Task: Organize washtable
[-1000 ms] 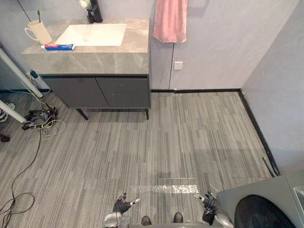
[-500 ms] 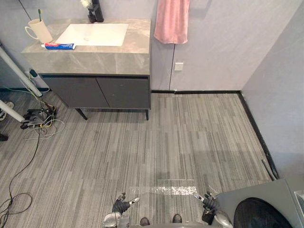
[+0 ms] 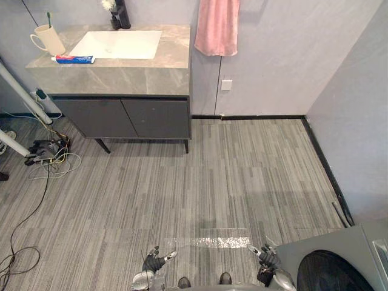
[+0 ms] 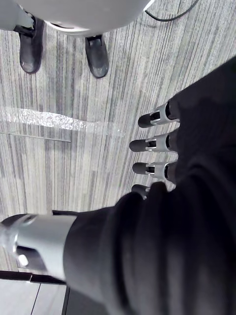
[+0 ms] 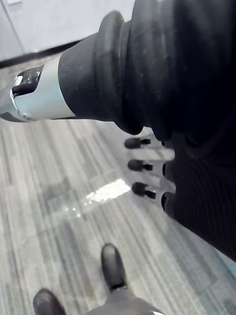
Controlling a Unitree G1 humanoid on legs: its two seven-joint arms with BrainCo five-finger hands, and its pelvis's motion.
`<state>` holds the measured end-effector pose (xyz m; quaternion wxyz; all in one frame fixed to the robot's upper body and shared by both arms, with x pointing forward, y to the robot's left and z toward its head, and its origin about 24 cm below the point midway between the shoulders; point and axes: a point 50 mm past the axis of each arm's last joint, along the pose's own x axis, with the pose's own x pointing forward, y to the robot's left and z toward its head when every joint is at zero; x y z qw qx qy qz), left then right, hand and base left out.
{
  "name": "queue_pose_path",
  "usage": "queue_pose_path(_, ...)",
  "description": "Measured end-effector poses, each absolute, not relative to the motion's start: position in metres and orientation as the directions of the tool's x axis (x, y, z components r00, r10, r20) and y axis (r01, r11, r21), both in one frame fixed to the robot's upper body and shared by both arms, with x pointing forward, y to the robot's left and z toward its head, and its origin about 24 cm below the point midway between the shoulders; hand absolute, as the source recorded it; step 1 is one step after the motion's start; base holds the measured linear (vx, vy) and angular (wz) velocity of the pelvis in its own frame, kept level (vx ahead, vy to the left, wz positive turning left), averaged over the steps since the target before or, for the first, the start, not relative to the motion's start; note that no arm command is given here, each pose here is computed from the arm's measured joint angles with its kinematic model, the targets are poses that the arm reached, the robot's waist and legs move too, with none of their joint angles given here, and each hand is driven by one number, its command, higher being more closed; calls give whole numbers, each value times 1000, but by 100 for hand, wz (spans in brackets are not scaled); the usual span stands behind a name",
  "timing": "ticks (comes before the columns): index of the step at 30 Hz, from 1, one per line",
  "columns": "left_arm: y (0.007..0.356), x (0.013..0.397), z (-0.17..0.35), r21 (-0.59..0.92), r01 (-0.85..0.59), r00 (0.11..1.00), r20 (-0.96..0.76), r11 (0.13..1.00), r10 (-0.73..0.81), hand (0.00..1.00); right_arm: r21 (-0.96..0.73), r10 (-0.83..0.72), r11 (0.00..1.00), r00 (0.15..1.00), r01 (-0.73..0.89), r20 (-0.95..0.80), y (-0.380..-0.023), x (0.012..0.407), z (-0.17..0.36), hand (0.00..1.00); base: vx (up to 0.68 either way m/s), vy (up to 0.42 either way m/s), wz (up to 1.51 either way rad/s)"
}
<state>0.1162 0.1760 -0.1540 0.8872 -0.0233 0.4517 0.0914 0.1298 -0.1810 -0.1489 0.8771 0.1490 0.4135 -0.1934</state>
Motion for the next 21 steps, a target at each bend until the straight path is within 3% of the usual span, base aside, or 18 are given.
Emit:
queue_pose_path(11,168,152,-138,35,-114,686,-720,993,104,0,143,-223,873,644,466,-732,-185,158,-138,0,51,31,8)
queue_pose_path(16,171,174,-128,47,-96,730,-676,994,103,0,125,-256,866,645,484,-720,-198,157,-135,0,405,-19,28)
queue_pose_path(21,176,174,-126,57,-99,733,-671,993,112,0,108,-268,856,613,505,-743,-203,139,-140,0,719,-257,31)
